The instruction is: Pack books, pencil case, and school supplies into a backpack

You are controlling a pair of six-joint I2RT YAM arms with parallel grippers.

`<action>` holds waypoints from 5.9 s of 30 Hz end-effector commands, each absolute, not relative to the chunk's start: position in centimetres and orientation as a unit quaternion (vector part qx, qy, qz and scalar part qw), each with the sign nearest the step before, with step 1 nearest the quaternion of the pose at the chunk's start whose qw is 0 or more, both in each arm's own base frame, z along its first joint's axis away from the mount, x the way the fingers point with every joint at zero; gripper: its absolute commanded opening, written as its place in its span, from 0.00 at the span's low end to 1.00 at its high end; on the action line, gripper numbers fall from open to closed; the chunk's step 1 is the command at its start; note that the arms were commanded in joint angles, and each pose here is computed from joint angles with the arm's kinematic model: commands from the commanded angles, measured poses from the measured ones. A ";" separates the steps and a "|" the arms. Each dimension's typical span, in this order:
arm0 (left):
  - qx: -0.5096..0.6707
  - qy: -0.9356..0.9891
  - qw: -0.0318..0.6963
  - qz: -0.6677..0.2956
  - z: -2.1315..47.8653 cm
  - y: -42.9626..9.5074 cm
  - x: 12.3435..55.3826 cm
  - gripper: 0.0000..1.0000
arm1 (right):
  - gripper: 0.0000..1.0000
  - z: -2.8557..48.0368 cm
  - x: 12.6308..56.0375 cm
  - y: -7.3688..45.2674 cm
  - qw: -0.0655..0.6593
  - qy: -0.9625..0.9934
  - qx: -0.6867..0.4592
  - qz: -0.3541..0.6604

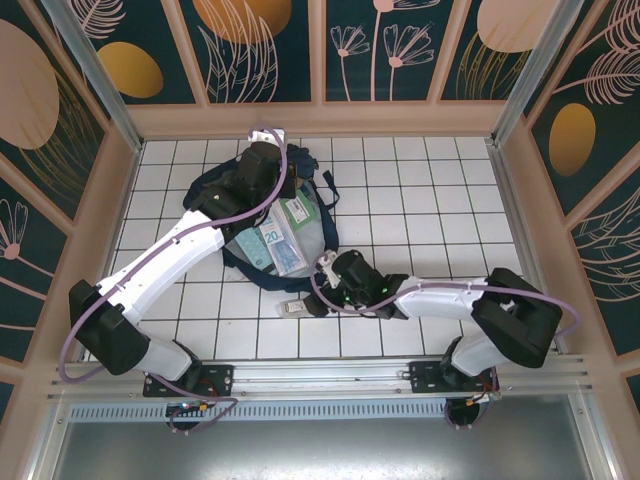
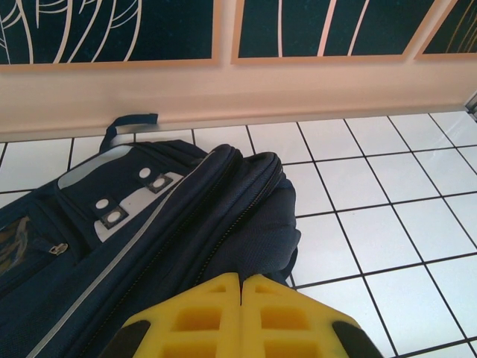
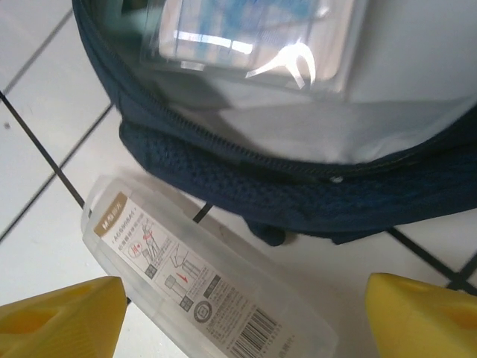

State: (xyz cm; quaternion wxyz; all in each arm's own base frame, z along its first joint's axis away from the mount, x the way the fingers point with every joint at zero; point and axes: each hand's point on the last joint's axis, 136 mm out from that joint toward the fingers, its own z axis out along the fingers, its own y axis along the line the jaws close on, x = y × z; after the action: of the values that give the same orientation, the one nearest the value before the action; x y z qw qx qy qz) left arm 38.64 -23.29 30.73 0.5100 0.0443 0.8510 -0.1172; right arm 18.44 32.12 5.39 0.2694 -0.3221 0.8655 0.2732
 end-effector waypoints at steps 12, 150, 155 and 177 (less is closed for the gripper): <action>0.023 0.804 0.570 -0.168 36.2 -24.2 39.3 0.00 | 0.87 2.5 15.7 35.0 0.260 0.843 -0.422 0.209; -0.255 0.846 0.441 -0.156 13.1 -6.6 33.2 0.87 | 0.00 14.6 39.9 29.4 0.398 0.873 -0.003 0.282; -0.242 0.847 0.435 -0.184 12.8 -7.8 33.4 0.86 | 0.00 14.7 42.9 26.5 0.408 0.876 0.007 0.257; -0.345 0.809 0.390 -0.274 6.7 -4.3 36.0 0.63 | 0.49 17.7 29.1 37.8 0.450 0.830 -0.150 0.294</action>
State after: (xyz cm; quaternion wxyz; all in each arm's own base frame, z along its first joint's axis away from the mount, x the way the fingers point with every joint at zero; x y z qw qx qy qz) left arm 34.83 -3.77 5.57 0.3744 -0.3356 0.8374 -0.2142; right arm 29.73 35.88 18.40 0.4428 -0.1319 0.8385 0.2889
